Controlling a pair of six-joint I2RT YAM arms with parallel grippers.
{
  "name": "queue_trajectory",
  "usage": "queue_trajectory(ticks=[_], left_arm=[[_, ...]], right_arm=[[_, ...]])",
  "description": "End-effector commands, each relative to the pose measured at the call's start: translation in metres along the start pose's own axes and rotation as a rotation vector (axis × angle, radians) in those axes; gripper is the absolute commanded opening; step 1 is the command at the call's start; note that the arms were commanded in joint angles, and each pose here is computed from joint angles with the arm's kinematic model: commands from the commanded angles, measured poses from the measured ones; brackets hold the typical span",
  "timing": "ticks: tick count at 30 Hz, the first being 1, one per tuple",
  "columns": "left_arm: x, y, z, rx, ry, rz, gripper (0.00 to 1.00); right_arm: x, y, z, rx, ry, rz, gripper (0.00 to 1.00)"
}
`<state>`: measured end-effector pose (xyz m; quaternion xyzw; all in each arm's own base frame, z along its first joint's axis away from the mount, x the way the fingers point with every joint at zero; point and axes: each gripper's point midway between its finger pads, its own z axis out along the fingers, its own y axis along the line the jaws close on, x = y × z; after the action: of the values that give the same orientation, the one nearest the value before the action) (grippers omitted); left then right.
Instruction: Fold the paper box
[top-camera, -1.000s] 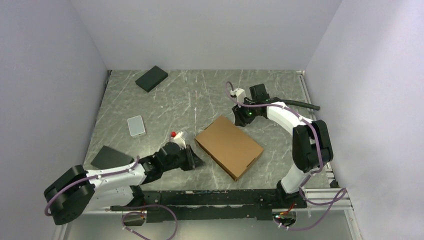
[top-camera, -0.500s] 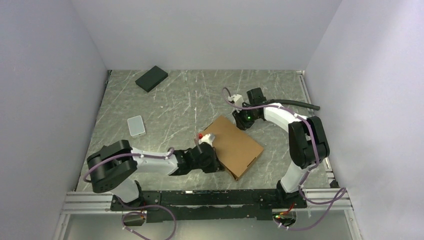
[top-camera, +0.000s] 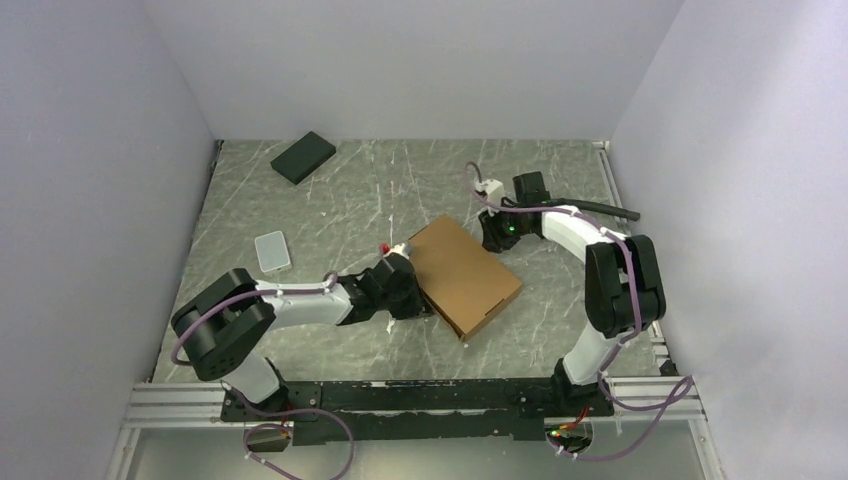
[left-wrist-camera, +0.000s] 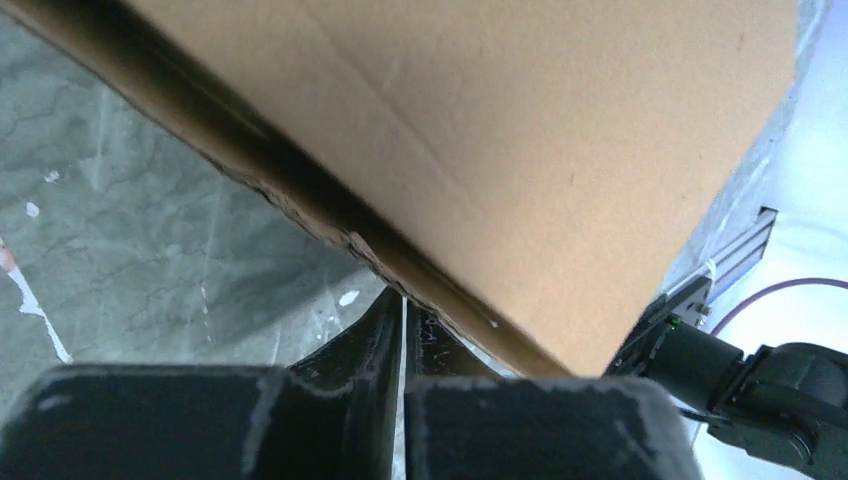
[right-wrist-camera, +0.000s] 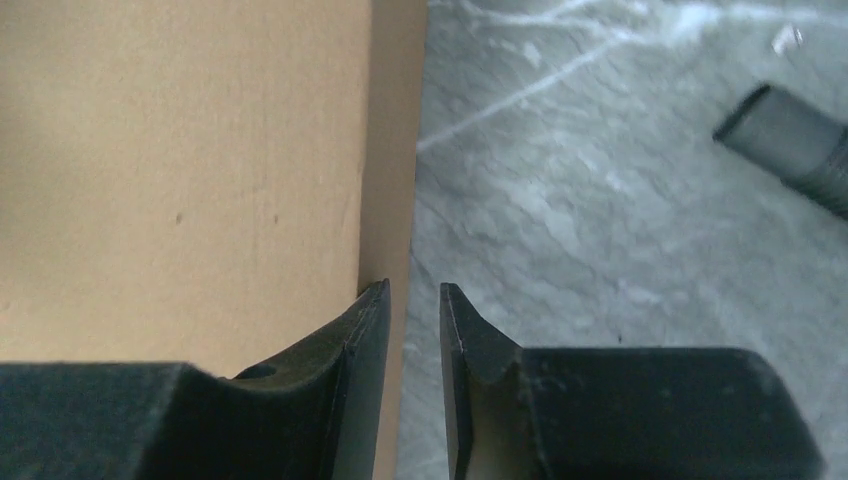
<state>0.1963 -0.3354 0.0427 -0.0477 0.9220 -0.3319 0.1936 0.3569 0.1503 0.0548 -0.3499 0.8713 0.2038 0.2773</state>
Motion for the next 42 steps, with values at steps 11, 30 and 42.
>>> queue_trajectory(ticks=[11, 30, 42], left_arm=[[0.087, -0.04, -0.024, 0.128, 0.071, 0.062, 0.15], [0.014, -0.088, 0.02, -0.072, -0.104, -0.14, 0.04], [0.025, -0.086, -0.003, 0.027, -0.015, -0.009, 0.09]], right_arm=[[0.009, 0.003, -0.012, -0.04, 0.009, 0.071, 0.29], [0.015, 0.03, 0.002, -0.169, 0.021, 0.139, 0.29], [-0.008, -0.005, -0.036, -0.037, -0.096, 0.113, 0.44]])
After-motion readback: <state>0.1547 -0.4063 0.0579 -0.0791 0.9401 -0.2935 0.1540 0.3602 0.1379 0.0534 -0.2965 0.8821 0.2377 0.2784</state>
